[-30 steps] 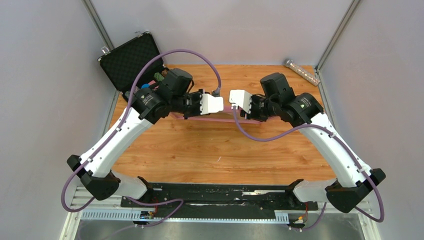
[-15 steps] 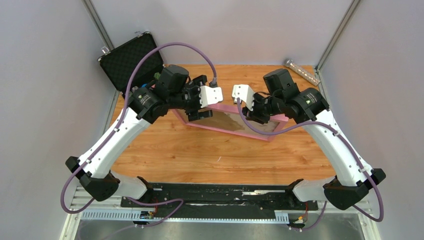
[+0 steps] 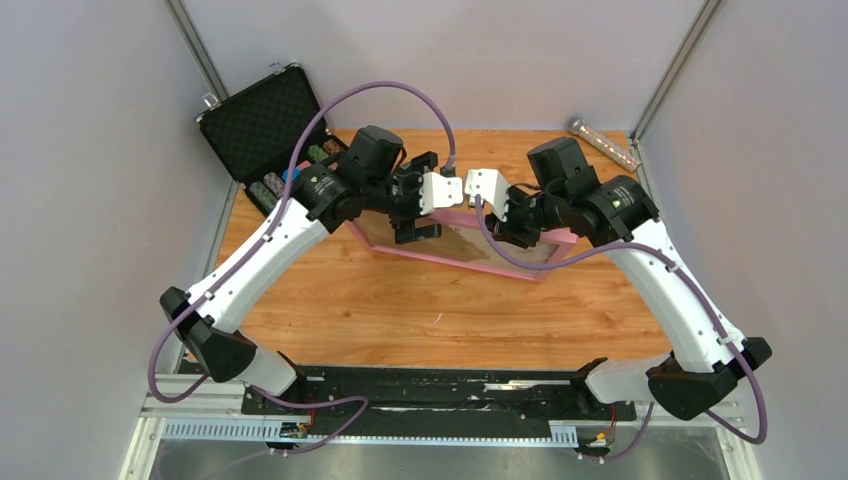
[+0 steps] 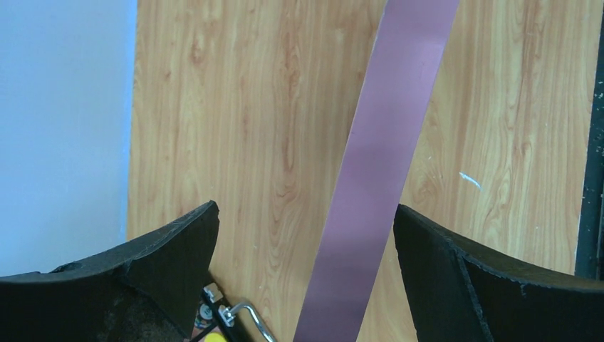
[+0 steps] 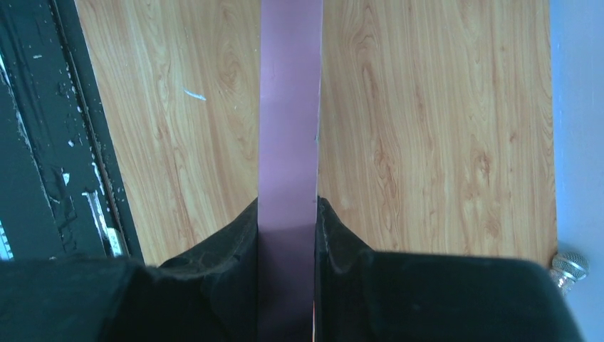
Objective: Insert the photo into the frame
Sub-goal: Turn over the photo frame at the center of the board.
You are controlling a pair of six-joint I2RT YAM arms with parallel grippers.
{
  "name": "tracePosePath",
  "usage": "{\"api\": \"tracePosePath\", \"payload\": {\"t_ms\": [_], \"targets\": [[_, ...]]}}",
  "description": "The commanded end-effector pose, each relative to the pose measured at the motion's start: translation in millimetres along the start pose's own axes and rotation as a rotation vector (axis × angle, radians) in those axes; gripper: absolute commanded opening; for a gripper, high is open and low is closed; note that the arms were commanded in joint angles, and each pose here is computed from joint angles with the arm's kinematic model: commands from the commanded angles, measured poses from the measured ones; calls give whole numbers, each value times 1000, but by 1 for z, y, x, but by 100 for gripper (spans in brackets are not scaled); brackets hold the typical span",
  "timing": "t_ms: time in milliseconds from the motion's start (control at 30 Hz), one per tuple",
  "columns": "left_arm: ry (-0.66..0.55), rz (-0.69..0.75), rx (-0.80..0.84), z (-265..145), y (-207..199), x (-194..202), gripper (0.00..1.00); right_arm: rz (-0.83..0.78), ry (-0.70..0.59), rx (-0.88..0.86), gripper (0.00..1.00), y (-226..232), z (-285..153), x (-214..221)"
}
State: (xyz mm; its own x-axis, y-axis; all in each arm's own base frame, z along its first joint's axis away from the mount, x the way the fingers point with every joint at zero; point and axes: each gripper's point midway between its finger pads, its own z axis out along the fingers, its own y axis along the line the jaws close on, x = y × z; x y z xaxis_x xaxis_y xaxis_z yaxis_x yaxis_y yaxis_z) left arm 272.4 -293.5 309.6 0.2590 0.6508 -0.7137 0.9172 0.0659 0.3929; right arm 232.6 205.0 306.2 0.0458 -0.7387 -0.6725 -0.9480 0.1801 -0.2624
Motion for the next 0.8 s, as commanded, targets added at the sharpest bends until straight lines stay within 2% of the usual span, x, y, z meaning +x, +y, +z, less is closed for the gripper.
{"api": "tracePosePath", "payload": {"t_ms": [0,100,200,367,767], "targets": [[-106,54,26,2,5,-29,97,-49,-127,40,0,-8,-9,-28],[-104,50,51,5,2,-29,91,-42,-126,47,0,-9,-11,-27],[-95,47,67,6,0,-26,78,-37,-122,50,0,-10,-11,-24],[-98,55,65,1,0,-30,67,-34,-113,53,0,-11,-10,-21],[-41,47,128,-2,-9,-21,61,-30,-106,53,0,-12,-8,-19]]}}
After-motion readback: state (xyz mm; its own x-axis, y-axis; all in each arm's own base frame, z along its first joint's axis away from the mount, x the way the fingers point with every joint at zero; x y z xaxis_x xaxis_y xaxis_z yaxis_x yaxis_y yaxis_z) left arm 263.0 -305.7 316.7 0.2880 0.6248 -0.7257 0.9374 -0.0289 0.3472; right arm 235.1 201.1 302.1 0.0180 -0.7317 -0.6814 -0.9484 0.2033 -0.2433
